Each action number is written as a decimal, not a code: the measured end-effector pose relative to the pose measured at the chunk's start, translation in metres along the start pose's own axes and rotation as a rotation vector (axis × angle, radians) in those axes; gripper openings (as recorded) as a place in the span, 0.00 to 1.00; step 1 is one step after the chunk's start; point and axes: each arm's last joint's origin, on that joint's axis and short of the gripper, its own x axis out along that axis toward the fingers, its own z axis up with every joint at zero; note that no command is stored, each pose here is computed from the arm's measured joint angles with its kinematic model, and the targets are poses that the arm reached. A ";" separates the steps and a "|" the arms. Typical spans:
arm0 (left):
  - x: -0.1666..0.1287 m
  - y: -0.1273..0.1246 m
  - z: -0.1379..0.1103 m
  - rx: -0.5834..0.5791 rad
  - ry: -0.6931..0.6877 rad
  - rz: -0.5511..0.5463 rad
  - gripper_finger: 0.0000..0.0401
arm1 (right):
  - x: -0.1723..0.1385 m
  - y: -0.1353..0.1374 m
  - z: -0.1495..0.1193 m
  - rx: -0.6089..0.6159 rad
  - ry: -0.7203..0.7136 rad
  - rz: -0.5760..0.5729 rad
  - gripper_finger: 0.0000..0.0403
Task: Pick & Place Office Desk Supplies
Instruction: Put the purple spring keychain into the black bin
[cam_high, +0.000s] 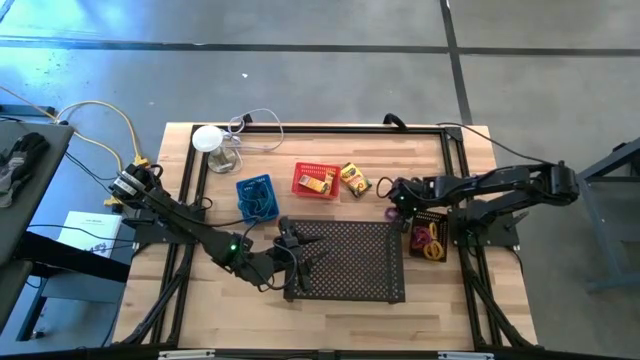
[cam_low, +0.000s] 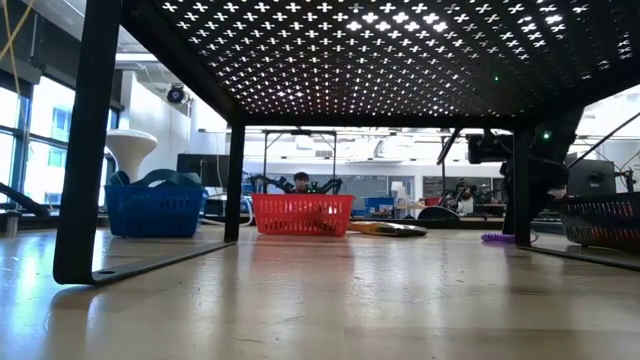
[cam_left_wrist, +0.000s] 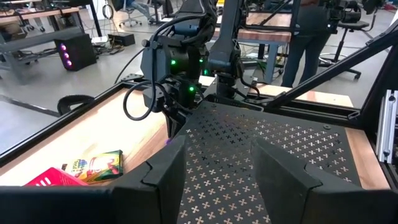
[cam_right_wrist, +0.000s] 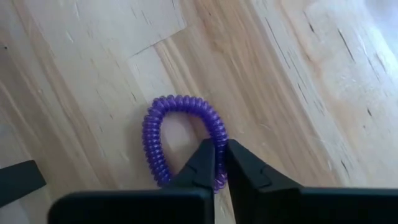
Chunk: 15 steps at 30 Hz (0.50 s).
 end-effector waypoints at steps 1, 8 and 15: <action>0.000 0.000 0.000 0.000 0.000 0.000 0.43 | -0.001 0.000 0.000 0.001 -0.004 -0.004 0.03; 0.000 0.000 0.000 -0.005 0.000 -0.001 0.43 | -0.022 0.000 0.013 0.026 -0.058 -0.058 0.01; 0.000 0.000 0.000 -0.005 0.000 -0.001 0.43 | -0.064 0.006 0.023 0.053 -0.056 -0.212 0.01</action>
